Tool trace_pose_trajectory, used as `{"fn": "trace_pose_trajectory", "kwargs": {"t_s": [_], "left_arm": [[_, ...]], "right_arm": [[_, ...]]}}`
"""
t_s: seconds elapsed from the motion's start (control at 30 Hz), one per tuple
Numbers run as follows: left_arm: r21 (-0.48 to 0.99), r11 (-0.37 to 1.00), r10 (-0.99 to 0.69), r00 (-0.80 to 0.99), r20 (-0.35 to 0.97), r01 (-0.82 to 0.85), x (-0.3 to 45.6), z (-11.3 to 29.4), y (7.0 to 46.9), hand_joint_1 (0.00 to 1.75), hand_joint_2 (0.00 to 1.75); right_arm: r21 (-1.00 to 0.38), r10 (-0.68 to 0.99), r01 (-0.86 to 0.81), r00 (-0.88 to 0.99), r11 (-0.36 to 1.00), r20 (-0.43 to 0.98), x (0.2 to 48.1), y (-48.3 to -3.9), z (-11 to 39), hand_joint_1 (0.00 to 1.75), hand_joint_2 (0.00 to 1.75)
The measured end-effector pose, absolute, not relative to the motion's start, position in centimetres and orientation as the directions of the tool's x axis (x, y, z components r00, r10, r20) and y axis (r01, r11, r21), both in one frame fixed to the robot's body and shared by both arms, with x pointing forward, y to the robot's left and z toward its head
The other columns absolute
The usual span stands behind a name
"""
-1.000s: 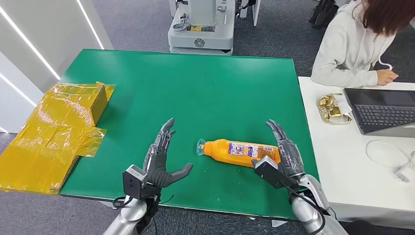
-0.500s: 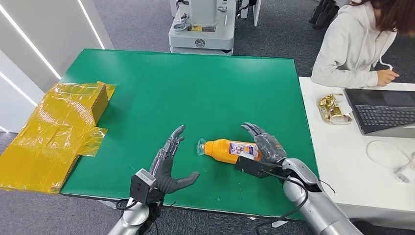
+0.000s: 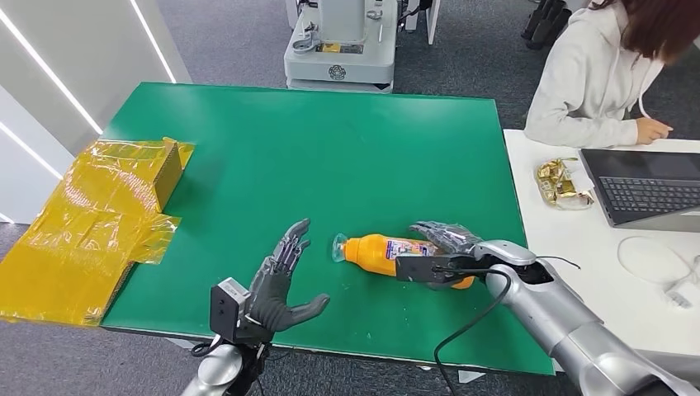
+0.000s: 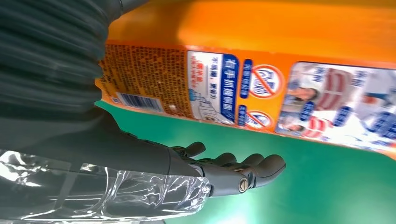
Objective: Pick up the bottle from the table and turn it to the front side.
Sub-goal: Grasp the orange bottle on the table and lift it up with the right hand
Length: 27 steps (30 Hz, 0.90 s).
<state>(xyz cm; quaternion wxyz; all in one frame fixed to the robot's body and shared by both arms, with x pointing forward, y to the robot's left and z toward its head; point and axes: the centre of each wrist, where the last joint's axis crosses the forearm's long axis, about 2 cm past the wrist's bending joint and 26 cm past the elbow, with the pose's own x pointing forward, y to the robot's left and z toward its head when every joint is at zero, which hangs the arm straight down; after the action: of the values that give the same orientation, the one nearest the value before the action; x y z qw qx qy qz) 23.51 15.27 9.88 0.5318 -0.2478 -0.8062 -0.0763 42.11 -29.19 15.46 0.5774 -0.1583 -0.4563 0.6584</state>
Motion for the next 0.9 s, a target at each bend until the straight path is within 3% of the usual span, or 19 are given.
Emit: {"fn": "trace_pose_trajectory", "kwargs": {"t_s": [0.17, 0.2, 0.3, 0.33, 0.9], "left_arm": [[-0.151, 0.872, 0.321, -0.311, 0.895, 0.466, 23.2, 9.8, 15.6, 0.00, 1.75], [-0.153, 0.873, 0.322, -0.311, 0.894, 0.464, 23.2, 9.8, 15.6, 0.00, 1.75], [-0.157, 0.874, 0.324, -0.311, 0.894, 0.461, 23.2, 9.8, 15.5, 0.00, 1.75], [-0.157, 0.874, 0.324, -0.310, 0.894, 0.460, 23.1, 9.8, 15.5, 0.00, 1.75], [-0.163, 0.876, 0.319, -0.291, 0.902, 0.454, 22.5, 9.4, 15.5, 0.00, 1.75]], "right_arm": [[-0.777, 0.919, -0.628, -0.272, 0.054, 0.284, 42.0, -29.1, 15.0, 0.01, 1.75], [-0.774, 0.920, -0.631, -0.272, 0.050, 0.281, 41.9, -29.1, 14.9, 0.37, 1.75], [-0.770, 0.925, -0.637, -0.269, 0.037, 0.267, 41.8, -29.1, 14.6, 1.66, 1.75], [-0.771, 0.927, -0.636, -0.268, 0.035, 0.264, 41.8, -29.1, 14.5, 1.74, 1.75], [-0.805, 0.897, -0.586, -0.300, 0.094, 0.324, 40.1, -29.7, 12.6, 1.75, 1.75]]}}
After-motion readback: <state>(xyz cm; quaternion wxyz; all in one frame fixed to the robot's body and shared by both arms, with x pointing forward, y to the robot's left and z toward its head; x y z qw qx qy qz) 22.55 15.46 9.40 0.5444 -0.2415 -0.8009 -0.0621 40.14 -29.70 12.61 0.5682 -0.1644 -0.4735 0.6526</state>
